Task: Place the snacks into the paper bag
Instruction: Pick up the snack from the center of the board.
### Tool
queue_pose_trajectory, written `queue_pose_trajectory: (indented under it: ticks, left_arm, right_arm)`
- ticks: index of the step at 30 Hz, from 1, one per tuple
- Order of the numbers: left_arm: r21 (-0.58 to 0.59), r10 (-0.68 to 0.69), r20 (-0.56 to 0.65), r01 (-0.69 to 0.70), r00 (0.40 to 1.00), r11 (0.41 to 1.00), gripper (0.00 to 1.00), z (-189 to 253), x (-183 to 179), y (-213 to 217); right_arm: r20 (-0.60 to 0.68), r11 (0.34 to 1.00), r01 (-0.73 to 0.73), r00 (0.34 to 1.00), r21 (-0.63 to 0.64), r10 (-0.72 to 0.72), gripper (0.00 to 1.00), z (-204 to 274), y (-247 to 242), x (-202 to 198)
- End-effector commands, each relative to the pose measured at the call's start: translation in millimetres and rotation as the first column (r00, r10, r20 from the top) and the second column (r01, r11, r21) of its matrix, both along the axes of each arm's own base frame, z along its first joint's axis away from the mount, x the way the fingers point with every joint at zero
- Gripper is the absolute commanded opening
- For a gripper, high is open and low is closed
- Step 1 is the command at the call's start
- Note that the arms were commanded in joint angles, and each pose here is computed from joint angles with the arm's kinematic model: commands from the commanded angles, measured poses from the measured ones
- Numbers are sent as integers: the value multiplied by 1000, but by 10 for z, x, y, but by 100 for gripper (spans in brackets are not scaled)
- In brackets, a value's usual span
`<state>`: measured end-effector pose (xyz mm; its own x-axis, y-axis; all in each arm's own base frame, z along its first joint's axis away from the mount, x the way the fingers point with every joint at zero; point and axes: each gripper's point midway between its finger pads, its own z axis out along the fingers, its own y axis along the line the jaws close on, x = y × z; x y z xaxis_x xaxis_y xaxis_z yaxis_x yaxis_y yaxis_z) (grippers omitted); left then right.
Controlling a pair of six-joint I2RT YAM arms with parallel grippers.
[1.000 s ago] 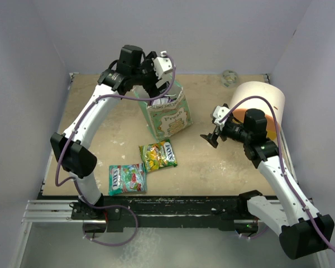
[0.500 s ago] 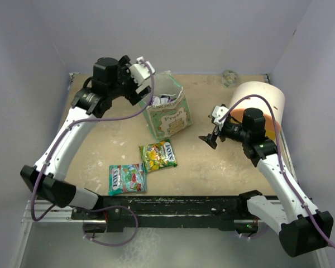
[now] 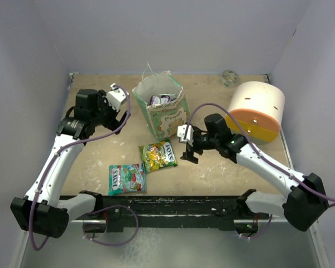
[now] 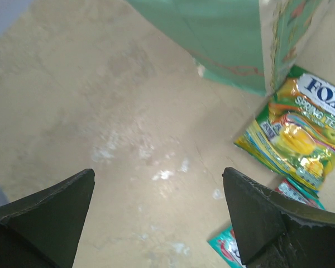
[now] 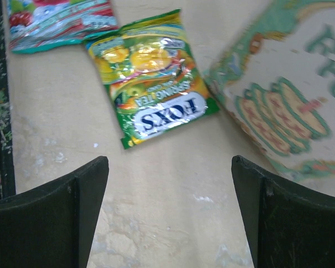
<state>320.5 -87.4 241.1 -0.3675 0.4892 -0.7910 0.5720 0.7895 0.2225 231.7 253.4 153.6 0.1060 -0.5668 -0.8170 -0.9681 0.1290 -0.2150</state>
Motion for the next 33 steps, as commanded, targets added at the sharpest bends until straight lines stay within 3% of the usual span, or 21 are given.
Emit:
queue_pose_trajectory:
  ticks: [1,12,23,25,33]
  left_arm:
    - [-102,40,-21,-42,999,994,99,-71,-53,47]
    - [-189,28,-82,-43,996,981,99,-209,4,39]
    - [-136,-59,-117,43,991,990,99,-299,-73,17]
    - [-115,-58,-132,43,989,992,99,-369,-83,44]
    - [-129,-91,-98,78,991,989,99,-528,-170,2]
  right_arm:
    - [70,997,-35,997,-71,40,90,-140,202,92]
    - [126,966,-77,986,-247,111,86,-701,718,-32]
    - [78,926,-29,995,-376,63,73,-1135,779,-19]
    - [68,920,-21,996,-392,52,68,-1193,761,-13]
    - [5,911,-45,999,-410,52,30,-1253,746,-101]
